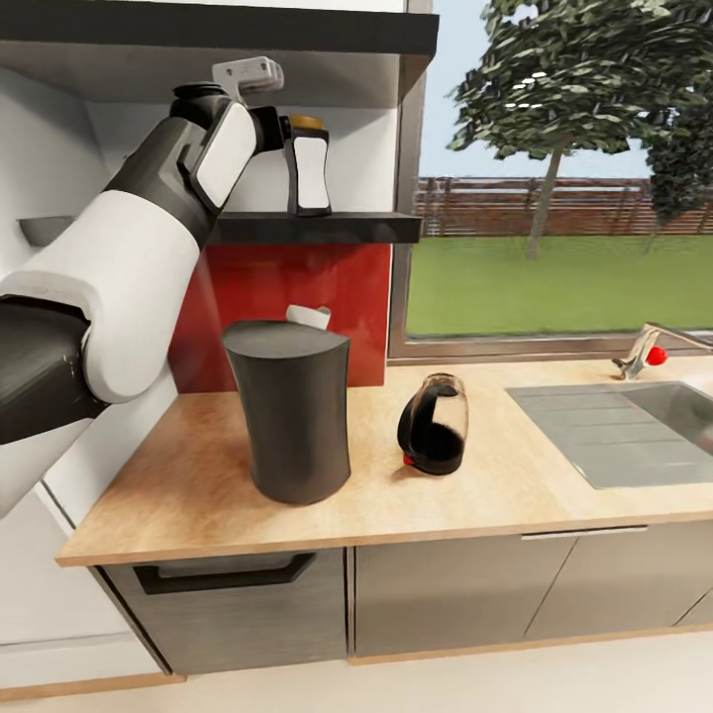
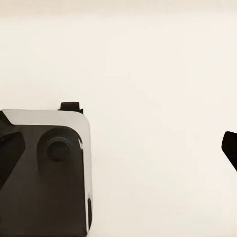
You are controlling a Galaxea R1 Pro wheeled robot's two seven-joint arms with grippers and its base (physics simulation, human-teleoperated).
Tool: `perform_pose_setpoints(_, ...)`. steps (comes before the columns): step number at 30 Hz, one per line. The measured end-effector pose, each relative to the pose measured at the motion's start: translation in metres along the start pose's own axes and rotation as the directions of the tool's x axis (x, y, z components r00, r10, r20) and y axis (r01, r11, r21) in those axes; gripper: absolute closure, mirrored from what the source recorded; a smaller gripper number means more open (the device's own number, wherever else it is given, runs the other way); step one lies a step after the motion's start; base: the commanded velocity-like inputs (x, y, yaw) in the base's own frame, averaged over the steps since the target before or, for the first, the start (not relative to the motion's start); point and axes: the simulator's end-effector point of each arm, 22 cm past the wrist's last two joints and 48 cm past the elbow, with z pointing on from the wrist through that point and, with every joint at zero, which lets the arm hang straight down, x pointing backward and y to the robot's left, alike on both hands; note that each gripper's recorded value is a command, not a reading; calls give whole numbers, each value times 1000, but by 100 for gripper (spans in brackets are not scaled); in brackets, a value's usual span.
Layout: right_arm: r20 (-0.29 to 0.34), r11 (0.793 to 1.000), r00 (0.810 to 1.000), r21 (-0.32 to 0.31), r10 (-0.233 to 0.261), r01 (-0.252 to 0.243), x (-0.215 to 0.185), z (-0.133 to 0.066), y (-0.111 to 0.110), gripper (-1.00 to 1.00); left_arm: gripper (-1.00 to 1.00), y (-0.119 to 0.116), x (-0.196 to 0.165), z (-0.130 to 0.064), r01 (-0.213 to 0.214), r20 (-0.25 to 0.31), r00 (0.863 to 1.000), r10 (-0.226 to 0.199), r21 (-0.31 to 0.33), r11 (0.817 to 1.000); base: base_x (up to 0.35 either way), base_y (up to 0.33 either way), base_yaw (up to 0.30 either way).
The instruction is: Set up a coffee station on the kitchen countertop: keep the coffee maker on the countertop, move the bottle of coffee from the kitchen shelf to the counter next to the coffee maker, place a paper coffee filter on top of the coffee maker, put the saucer next to the coffee maker with the coffee cup on the saucer, and place the electric kettle next to the coffee maker.
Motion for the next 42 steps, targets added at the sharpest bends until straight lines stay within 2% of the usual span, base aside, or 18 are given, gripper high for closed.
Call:
perform_pose_setpoints(18,-3,1000,1000,-1,7,-7,2,0,1,-100,-100,6,33,6,-4,-43,999,4,-7,1000,17,-13,0)
perform_pose_setpoints(25,-3,1000,1000,-1,9,-9,2,0,1,-100,-100,7,45,8,-6,-59,998,5,-9,1000,0,0,-169)
perform_pose_setpoints(42,-3,1000,1000,-1,11,-11,2,0,1,-100,-100,14,65,11,-9,-88,996,7,-19,1000,0,0,-44)
